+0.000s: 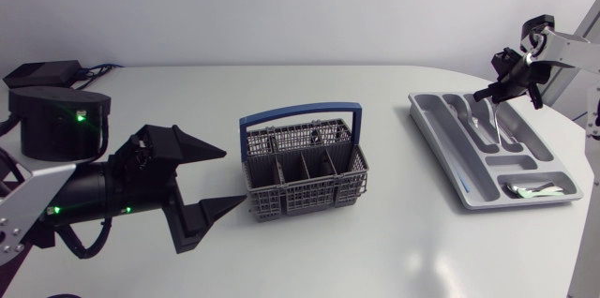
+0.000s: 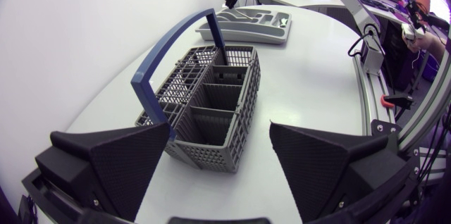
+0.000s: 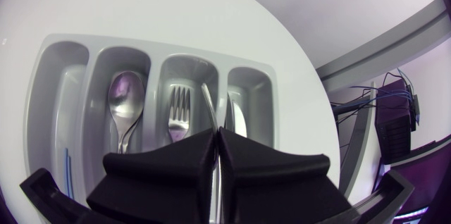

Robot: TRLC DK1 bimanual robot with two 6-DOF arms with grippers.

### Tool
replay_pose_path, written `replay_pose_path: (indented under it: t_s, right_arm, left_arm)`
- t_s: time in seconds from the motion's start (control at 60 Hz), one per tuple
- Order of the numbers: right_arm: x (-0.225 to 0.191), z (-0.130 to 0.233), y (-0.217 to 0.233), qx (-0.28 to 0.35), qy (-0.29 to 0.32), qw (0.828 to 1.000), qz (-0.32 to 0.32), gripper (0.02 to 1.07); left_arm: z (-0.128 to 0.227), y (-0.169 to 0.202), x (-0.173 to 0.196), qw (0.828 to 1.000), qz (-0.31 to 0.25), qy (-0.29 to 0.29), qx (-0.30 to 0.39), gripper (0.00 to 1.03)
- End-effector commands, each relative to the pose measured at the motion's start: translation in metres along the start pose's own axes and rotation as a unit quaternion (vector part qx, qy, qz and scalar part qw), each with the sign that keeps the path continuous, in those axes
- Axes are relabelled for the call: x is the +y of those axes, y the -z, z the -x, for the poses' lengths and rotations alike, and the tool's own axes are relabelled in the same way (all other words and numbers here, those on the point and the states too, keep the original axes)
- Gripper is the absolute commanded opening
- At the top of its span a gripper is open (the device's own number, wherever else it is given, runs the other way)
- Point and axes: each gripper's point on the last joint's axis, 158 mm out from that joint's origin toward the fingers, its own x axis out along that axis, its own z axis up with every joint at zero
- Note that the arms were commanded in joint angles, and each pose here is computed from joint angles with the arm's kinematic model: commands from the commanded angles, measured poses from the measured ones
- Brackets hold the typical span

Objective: Sort the cutlery from the basket into the organizer compartments.

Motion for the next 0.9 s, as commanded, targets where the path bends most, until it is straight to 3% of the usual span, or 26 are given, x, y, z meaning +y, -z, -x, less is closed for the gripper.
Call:
replay_pose_path:
  t_s: [0.0,0.333,0.433,0.767,0.883]
  right_arm:
    - [0.011,-0.021,0.002,0.006,-0.005,1.000,-0.015,0.08]
    - [0.016,-0.038,-0.008,-0.010,-0.014,0.999,-0.044,0.09]
    - [0.020,-0.039,-0.007,-0.012,-0.027,0.998,-0.053,0.23]
    - [0.025,-0.037,-0.005,-0.019,-0.036,0.997,-0.059,0.25]
    - [0.022,-0.023,-0.007,-0.034,-0.036,0.997,-0.063,0.38]
  left_arm:
    - [0.002,0.000,-0.003,1.000,0.008,0.002,-0.001,0.98]
    - [0.004,0.001,-0.002,1.000,0.008,-0.001,-0.001,0.98]
    - [0.004,0.002,-0.003,1.000,0.009,0.001,0.001,0.98]
    - [0.007,-0.001,-0.003,1.000,0.008,0.000,-0.001,0.98]
    - [0.008,-0.001,-0.003,1.000,0.008,0.000,-0.001,0.98]
